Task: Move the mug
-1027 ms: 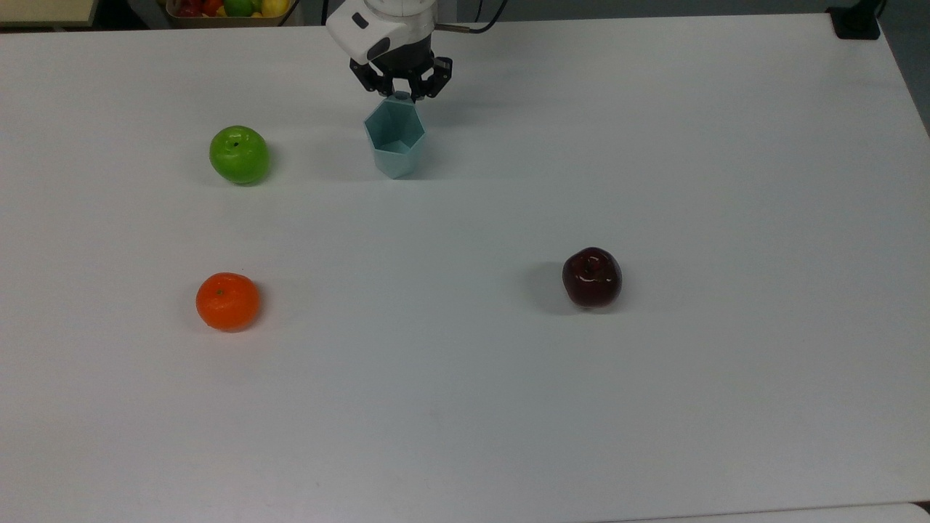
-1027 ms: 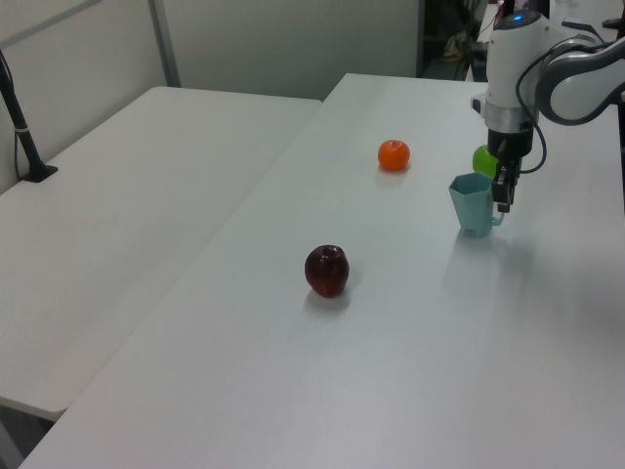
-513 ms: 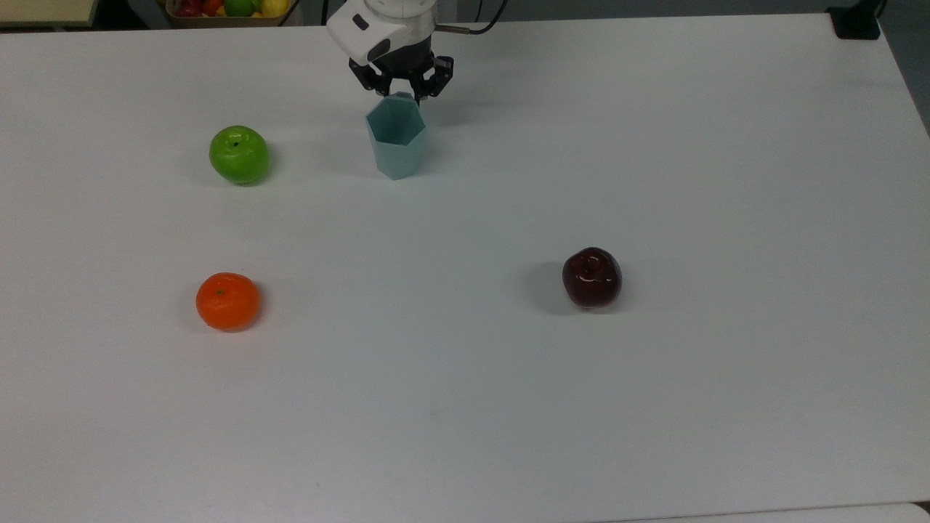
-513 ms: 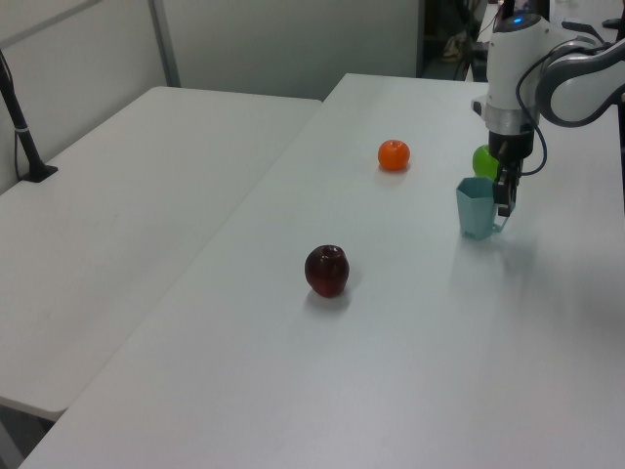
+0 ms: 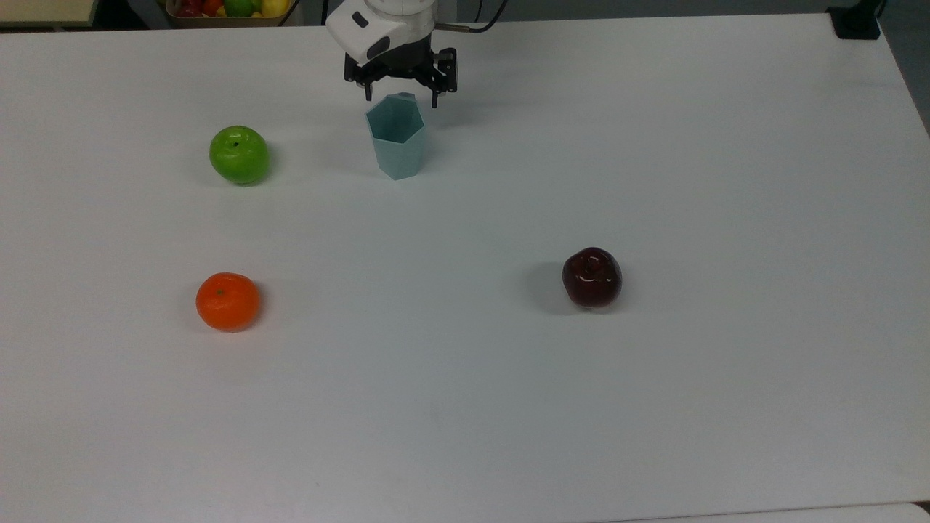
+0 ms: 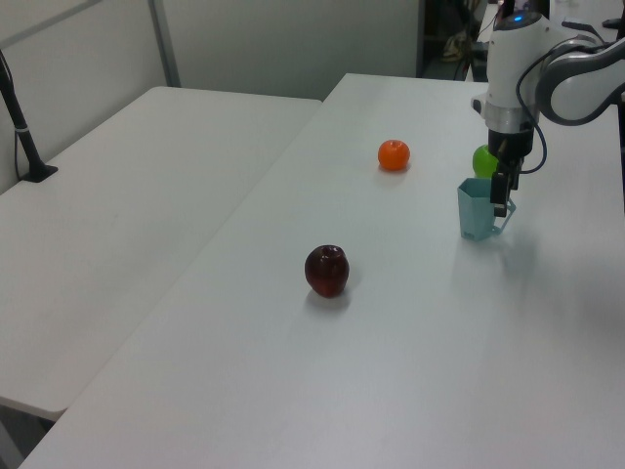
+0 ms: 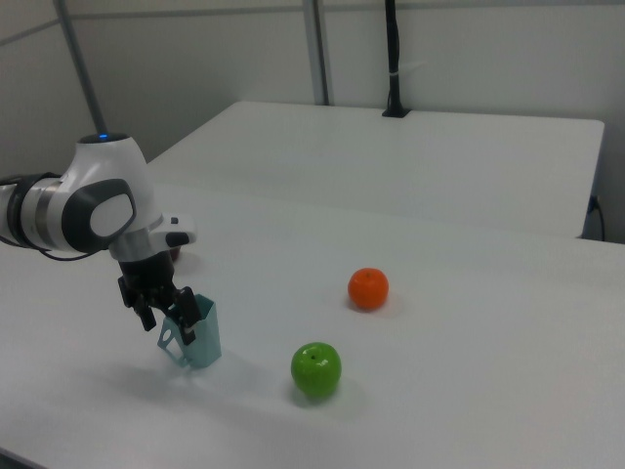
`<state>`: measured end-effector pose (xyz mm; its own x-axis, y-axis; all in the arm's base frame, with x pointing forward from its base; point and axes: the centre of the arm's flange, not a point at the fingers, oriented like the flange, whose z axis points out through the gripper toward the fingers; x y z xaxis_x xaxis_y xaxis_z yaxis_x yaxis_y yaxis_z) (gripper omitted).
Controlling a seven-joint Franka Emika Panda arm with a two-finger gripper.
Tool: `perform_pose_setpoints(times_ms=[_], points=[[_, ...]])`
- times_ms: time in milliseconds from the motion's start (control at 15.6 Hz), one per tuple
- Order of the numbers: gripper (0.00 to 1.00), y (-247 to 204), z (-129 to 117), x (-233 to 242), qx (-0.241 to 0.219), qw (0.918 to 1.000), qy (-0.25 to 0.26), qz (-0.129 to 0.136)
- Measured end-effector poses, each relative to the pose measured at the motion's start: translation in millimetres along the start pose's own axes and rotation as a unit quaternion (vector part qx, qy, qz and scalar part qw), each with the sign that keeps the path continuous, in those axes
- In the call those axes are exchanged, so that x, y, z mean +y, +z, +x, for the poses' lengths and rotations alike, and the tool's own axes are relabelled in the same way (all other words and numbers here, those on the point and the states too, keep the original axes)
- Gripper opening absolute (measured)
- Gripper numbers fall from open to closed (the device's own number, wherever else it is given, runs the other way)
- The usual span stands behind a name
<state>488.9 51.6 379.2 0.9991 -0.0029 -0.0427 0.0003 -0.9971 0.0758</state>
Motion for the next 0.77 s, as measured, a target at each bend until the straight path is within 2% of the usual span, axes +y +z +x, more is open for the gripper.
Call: perform_pose_setpoints(times_ms=[128,449,770], points=[[1.00,-19,6,4,0.003,1.0000,0.007,-0.001],[1.00,-101,28,46,0.015,0.9987,0.049,-0.001],[1.00,-147,33,79,0.022,0.9981,0.058,-0.001]])
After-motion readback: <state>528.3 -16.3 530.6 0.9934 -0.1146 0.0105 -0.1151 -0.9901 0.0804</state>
